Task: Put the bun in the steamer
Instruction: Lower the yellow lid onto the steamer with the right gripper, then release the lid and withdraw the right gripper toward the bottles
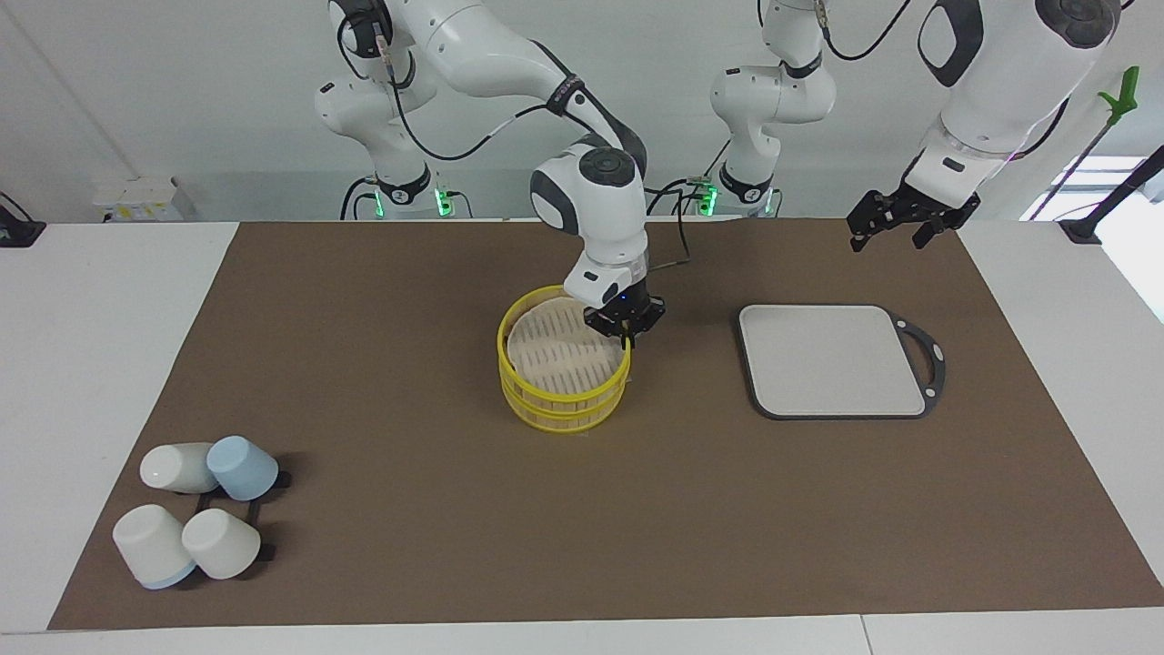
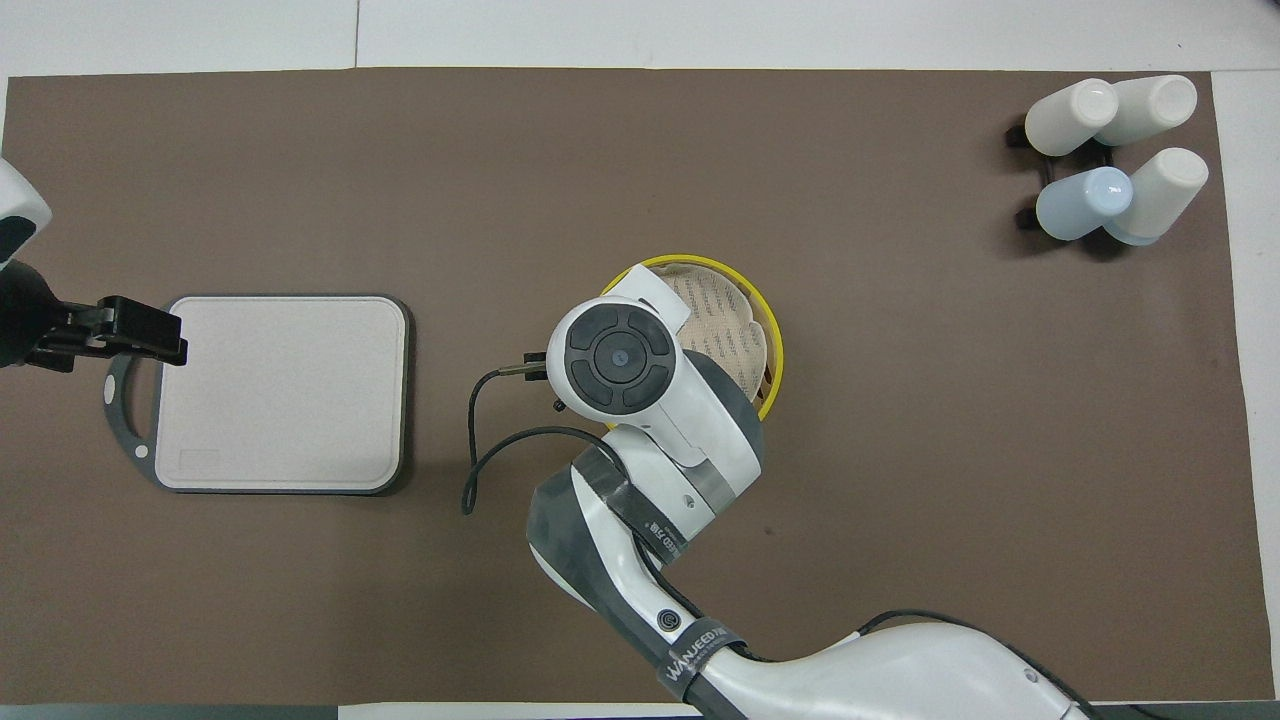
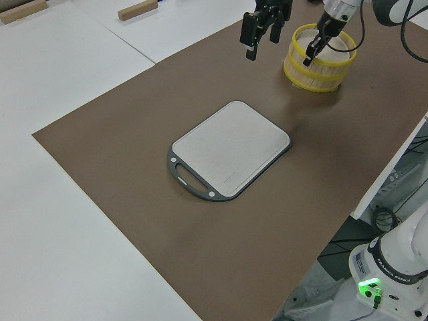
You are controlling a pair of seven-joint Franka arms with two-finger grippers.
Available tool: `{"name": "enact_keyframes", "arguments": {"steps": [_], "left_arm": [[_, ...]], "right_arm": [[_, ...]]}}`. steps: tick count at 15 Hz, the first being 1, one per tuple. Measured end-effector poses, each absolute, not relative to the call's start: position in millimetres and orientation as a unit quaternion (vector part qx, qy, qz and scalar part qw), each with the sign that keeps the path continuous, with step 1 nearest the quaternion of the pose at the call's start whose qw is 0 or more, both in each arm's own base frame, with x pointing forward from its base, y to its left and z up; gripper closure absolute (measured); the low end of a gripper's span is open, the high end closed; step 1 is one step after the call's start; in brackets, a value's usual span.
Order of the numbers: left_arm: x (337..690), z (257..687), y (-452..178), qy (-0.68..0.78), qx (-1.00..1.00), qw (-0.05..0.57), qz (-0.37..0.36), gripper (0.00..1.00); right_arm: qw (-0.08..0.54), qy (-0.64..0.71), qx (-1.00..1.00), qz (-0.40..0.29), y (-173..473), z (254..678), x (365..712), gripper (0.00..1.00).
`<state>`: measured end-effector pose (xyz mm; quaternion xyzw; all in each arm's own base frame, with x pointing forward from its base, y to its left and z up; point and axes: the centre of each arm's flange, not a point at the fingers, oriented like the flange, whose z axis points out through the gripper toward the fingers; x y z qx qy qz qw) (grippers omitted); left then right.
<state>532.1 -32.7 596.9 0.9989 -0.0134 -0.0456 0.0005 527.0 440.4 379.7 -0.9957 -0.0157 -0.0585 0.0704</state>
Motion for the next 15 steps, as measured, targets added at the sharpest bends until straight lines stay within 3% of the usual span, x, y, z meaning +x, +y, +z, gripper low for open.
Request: {"name": "enact_keyframes", "arguments": {"steps": [3, 4, 9, 12, 15], "left_arm": [[532, 597, -34, -0.013, 0.999, 0.004, -0.046, 0.00], [532, 597, -34, -0.013, 0.999, 0.007, -0.046, 0.00], [532, 597, -28, -0.007, 0.999, 0.011, -0.046, 0.00], [532, 597, -28, -0.007, 0.999, 0.011, -0.046, 0.00], [532, 597, -28, -0.007, 0.999, 0.011, -0.046, 0.00]], "right_arm": [[0.068, -0.012, -0.996, -0.054, 438, 381, 529, 0.91], [0.064, -0.009, -0.997, -0.049, 436, 379, 529, 0.85], [0.056, -0.002, -0.998, -0.041, 429, 370, 535, 0.34], [0.051, 0.021, -0.998, -0.043, 398, 408, 555, 0.04], [0.035, 0.001, -0.999, -0.031, 334, 475, 576, 0.00]]}}
